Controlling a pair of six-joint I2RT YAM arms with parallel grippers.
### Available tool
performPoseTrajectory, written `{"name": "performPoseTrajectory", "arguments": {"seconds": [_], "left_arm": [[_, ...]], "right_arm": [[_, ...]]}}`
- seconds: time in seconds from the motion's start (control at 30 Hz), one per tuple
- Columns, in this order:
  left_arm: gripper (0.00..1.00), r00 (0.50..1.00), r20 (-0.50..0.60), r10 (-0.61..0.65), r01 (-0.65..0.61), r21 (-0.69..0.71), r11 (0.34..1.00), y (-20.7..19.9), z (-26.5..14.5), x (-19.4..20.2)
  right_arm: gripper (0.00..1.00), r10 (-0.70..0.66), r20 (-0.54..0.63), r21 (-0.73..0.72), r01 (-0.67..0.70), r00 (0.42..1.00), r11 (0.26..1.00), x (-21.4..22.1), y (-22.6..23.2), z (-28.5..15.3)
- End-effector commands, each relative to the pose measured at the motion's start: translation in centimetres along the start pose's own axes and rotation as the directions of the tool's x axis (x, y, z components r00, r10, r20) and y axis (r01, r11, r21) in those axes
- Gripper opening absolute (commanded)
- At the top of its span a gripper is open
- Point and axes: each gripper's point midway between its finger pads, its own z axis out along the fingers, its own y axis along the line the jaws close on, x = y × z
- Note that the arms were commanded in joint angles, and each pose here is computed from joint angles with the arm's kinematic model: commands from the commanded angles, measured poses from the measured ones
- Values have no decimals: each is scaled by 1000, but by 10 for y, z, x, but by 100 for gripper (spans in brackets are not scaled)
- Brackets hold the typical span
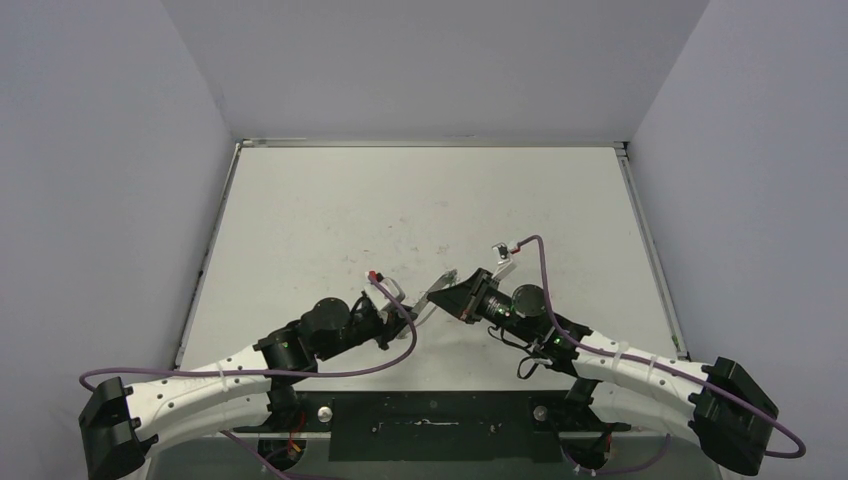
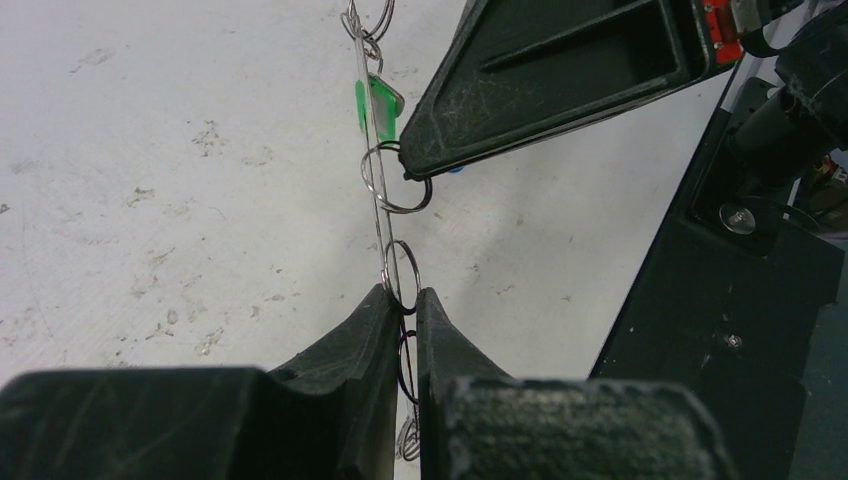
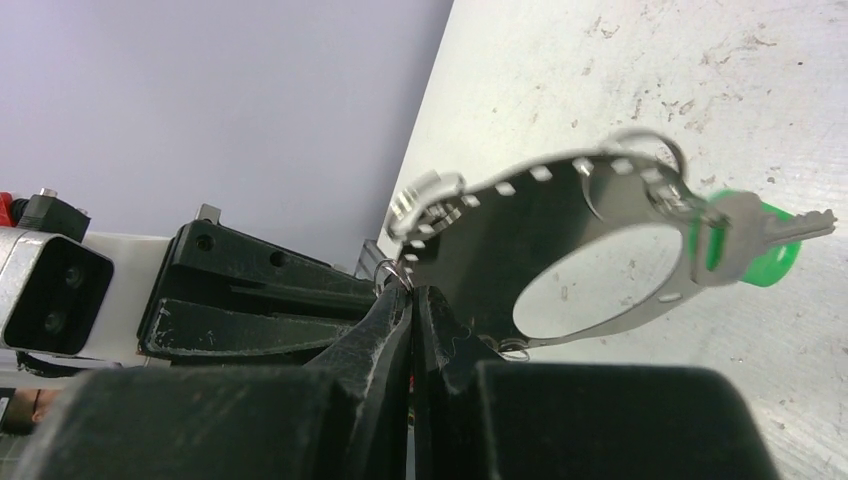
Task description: Put the keys on the keyring
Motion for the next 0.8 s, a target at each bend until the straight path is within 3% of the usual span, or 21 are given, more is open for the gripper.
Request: {"name": "performPoseTrajectory", "arguments": {"seconds": [0.0,0.33,0.5,0.77], "left_arm": [[0,992,126,-24,32,-63,998,10,-2,-38],[0,991,132,-24,36,-88,996,14,-3,-37],[0,992,126,-18,29,-82,996,13,-2,-36],[0,994,108,22,-19,-30,999,5,-3,-37]], "right_arm": [[0,-8,60,-52,11,998,999,-12,14,-5],[2,26,36,-15,-25,999,1000,-5,4,-8],[44,-53,-6,7,53,999,999,-1,4,-9],[63,-392,-1,-23,392,920,920,-18,25,-25]]}}
